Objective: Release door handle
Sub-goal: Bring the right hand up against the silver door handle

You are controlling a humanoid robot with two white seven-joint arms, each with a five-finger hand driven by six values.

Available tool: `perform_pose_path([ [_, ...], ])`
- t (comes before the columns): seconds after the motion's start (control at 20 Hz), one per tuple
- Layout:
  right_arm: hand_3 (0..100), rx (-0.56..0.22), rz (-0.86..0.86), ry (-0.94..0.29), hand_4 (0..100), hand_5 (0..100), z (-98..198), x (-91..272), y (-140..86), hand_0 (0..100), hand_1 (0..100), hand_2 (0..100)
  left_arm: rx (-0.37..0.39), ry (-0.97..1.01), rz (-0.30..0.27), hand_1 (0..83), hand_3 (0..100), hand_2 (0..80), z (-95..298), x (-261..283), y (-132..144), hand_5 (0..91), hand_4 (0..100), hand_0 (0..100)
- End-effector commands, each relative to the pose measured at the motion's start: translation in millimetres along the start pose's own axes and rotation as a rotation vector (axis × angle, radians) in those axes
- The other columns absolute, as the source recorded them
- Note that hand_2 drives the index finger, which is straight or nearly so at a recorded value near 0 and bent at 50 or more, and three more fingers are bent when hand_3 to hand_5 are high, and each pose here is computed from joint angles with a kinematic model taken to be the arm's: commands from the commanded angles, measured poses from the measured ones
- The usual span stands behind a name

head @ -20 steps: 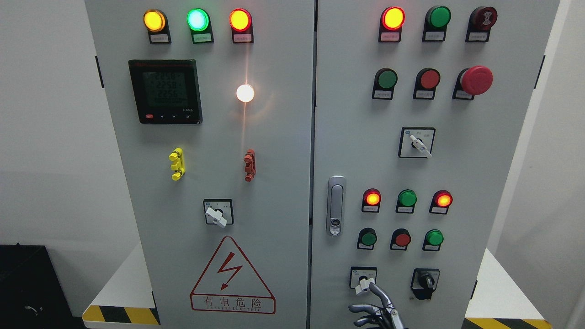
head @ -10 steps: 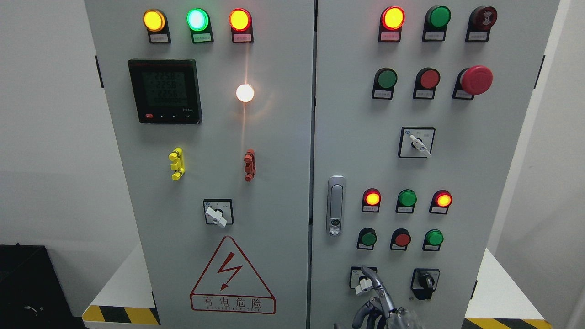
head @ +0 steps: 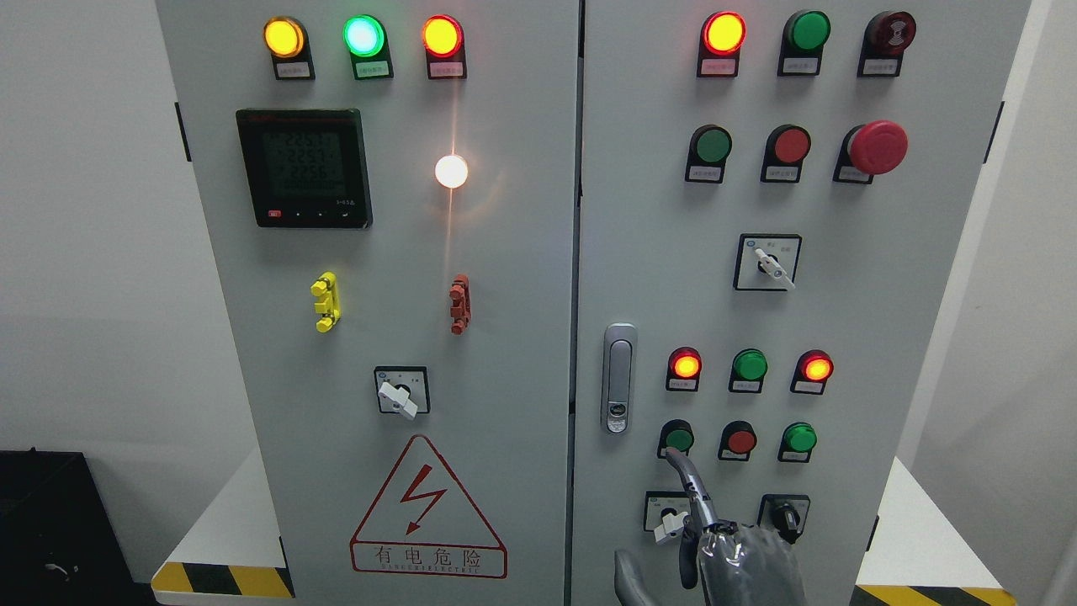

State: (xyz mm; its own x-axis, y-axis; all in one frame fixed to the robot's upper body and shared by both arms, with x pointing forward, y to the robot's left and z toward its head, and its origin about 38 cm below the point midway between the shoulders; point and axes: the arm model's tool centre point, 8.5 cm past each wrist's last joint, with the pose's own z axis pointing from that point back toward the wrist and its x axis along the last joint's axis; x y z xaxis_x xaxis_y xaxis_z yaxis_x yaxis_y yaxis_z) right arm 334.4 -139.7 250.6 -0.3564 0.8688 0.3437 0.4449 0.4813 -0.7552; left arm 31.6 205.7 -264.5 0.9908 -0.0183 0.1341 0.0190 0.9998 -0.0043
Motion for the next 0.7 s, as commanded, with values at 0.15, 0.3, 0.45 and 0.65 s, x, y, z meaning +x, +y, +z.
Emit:
perform_pose_path([
  [0.15, 100, 0.03, 0.196, -0.058, 100, 100, -10.3, 13.4, 24.9, 39, 30, 5, 0.0, 0.016, 0.001, 55.6, 0, 0.0, 1.0, -10.7, -0.1, 0.0, 0, 12],
  [0.3, 100, 0.035, 0.272, -0.052, 100, 100, -10.8, 12.2, 29.7, 39, 30, 5, 0.0, 0.016, 0.002, 55.6, 0, 0.0, 1.0, -10.7, -0.1, 0.0, 0, 12],
  [0.45, 100, 0.034, 0.279, -0.042, 100, 100, -22.4, 13.1, 35.0, 39, 31, 5, 0.0, 0.016, 0.001, 55.6, 0, 0.0, 1.0, -10.7, -0.1, 0.0, 0, 12],
  [0.65, 100, 0.021, 0.297, -0.054, 100, 100, -38.5, 16.0, 37.3, 37, 31, 6, 0.0, 0.016, 0.002, 55.6, 0, 0.0, 1.0, -10.7, -0.1, 0.0, 0, 12],
])
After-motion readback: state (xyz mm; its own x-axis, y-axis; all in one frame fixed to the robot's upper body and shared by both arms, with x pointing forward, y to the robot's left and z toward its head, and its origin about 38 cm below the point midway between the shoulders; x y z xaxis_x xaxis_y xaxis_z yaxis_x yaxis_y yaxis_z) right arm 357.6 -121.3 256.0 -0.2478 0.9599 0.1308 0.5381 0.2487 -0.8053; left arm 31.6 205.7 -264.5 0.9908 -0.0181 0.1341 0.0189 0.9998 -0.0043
